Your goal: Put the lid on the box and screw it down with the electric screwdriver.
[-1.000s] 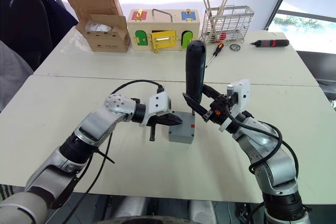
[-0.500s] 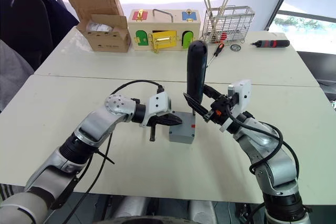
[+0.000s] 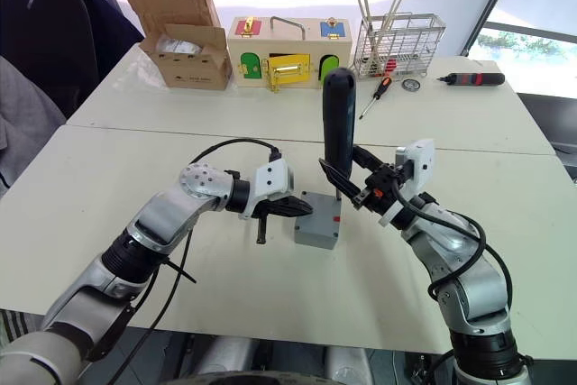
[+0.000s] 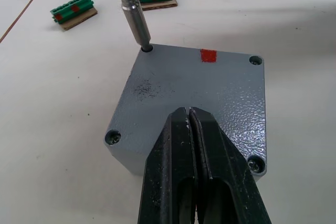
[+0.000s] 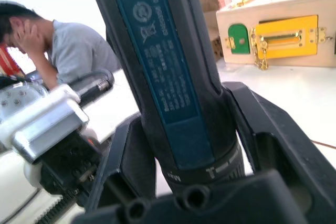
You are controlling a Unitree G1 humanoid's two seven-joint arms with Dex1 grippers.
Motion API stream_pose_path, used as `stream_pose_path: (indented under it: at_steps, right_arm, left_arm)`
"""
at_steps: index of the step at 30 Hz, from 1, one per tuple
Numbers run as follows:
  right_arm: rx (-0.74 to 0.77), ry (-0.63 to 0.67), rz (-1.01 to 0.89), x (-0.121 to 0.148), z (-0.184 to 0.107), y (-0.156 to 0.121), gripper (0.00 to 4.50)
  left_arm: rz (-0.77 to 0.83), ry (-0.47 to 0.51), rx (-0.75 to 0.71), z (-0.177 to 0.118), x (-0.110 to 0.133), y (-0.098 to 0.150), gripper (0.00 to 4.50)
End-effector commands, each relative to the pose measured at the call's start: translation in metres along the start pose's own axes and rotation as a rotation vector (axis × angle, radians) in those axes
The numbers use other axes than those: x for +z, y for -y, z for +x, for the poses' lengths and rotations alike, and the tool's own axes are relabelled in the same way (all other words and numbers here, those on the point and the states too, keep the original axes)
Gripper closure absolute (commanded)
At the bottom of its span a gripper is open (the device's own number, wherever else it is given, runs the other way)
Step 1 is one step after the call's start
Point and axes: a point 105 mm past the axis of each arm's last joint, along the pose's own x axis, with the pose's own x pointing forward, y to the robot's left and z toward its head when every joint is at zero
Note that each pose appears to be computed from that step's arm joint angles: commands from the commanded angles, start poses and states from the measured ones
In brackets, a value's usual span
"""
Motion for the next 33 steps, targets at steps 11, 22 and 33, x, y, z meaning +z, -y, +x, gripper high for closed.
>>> stream_pose_path:
  at_steps: [11, 22, 33]
  right_arm:
    - [-0.034, 0.061, 0.080, 0.025, -0.003, 0.012, 2.59]
    - [0.080, 0.241, 0.116, 0.146, -0.008, 0.034, 2.59]
    - [-0.313, -0.065, 0.256, 0.143, -0.030, 0.129, 2.59]
  left_arm:
    - [-0.036, -0.060, -0.034, 0.006, -0.020, 0.010, 4.50]
    - [-0.060, 0.076, 0.033, -0.027, 0.017, -0.009, 4.50]
    - [-0.108, 0.381, 0.104, -0.056, 0.091, -0.020, 4.50]
